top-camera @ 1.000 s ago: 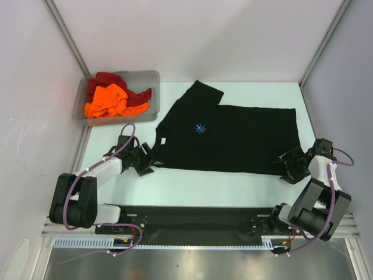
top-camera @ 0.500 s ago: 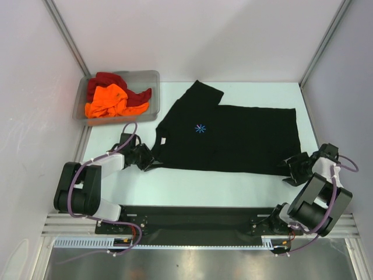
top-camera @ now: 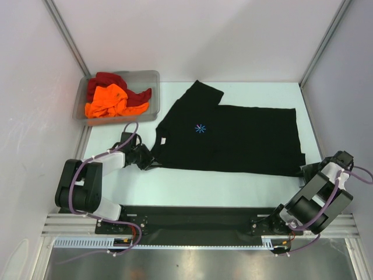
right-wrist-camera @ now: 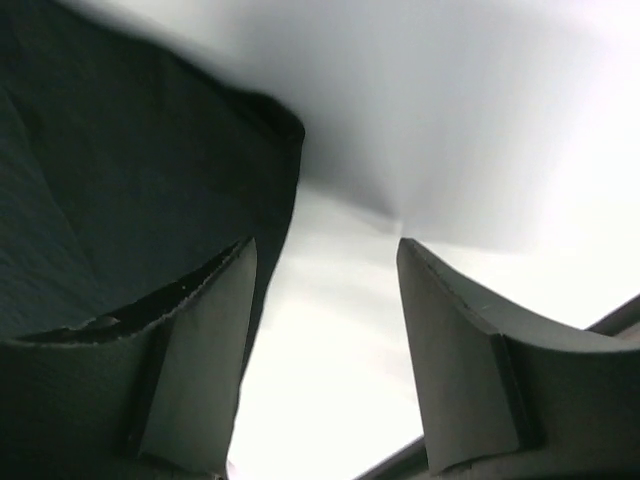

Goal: Fold and stack the t-shirts
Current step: Fold the tshirt

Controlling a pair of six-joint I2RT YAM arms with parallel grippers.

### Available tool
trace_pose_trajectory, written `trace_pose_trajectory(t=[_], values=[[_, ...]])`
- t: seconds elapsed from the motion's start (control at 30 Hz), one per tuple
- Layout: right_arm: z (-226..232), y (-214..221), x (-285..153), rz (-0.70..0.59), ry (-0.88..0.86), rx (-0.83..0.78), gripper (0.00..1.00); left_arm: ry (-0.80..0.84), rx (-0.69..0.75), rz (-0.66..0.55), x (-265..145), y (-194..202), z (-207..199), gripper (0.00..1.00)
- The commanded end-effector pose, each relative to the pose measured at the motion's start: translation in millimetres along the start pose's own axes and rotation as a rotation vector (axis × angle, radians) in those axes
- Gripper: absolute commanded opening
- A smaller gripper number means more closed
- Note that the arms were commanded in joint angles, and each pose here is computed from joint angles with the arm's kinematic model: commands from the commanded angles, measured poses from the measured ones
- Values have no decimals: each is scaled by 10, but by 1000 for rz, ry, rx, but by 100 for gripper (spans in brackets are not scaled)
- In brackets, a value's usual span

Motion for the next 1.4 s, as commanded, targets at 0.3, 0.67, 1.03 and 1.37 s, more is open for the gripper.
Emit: trace_pose_trajectory(t=[0.3, 0.67, 1.03, 1.37], values=[[99, -325, 79, -269, -126, -52, 65, -28, 59, 13, 35, -43, 37, 20], [32, -362, 232, -263, -92, 2, 47, -48, 74, 24, 32, -19, 95, 9], [-469, -587, 70, -256, 187, 95, 0, -59, 25, 22, -53, 64, 158, 0], [-536, -621, -37, -254, 288, 51, 2, -58, -24, 67, -230, 427, 319, 0]])
Point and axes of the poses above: each gripper's point midway between its finger pads, its own x axis out along the fingers, its own z axis along the line the jaws close on, y = z × x, the point moved 3 cm from there along -x, back along the fingers, and after that the axes turned 14 degrees about -x, right-handed, at the moved point
